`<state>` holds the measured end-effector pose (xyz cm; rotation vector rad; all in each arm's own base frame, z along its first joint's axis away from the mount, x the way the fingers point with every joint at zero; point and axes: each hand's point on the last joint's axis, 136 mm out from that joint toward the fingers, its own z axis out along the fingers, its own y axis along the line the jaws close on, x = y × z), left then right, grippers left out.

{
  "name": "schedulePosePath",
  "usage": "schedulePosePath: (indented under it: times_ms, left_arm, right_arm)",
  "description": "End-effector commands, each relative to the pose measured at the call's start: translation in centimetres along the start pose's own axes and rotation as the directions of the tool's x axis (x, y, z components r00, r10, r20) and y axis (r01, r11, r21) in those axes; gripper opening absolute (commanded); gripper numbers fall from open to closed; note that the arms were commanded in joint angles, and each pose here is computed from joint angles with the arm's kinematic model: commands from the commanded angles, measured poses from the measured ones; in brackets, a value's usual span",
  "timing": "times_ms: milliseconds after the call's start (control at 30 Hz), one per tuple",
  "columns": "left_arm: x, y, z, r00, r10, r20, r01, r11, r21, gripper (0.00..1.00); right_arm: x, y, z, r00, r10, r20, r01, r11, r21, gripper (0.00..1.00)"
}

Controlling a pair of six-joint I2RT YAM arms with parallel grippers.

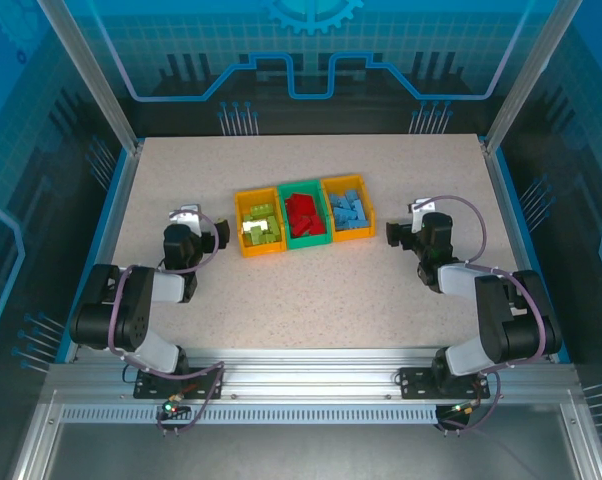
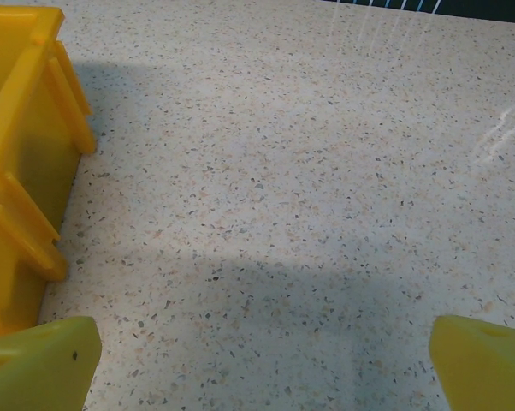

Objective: Sort the legos into containers by color

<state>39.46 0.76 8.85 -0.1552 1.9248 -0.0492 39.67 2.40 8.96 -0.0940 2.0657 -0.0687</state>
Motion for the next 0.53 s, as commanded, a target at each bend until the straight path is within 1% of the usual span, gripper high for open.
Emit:
schedulePosePath:
  times_ms: [0,500]
  left_arm:
    - [-0.51,-0.57,0.03,1.000,0.026,0.015,-0.026,0.999,0.027,0.99]
    - [-0.48,-0.57,0.03,1.000,0.026,0.014,-0.026,0.999,0.027,0.99]
  right_arm:
    - [-1.31,-0.47,0.28,0.999,0.000,0.036,0.000,1.000,0.005,1.00]
    - [-1.26,-0.49,0.27,0.999,-0.001,0.036,0.001,1.000,0.007,1.00]
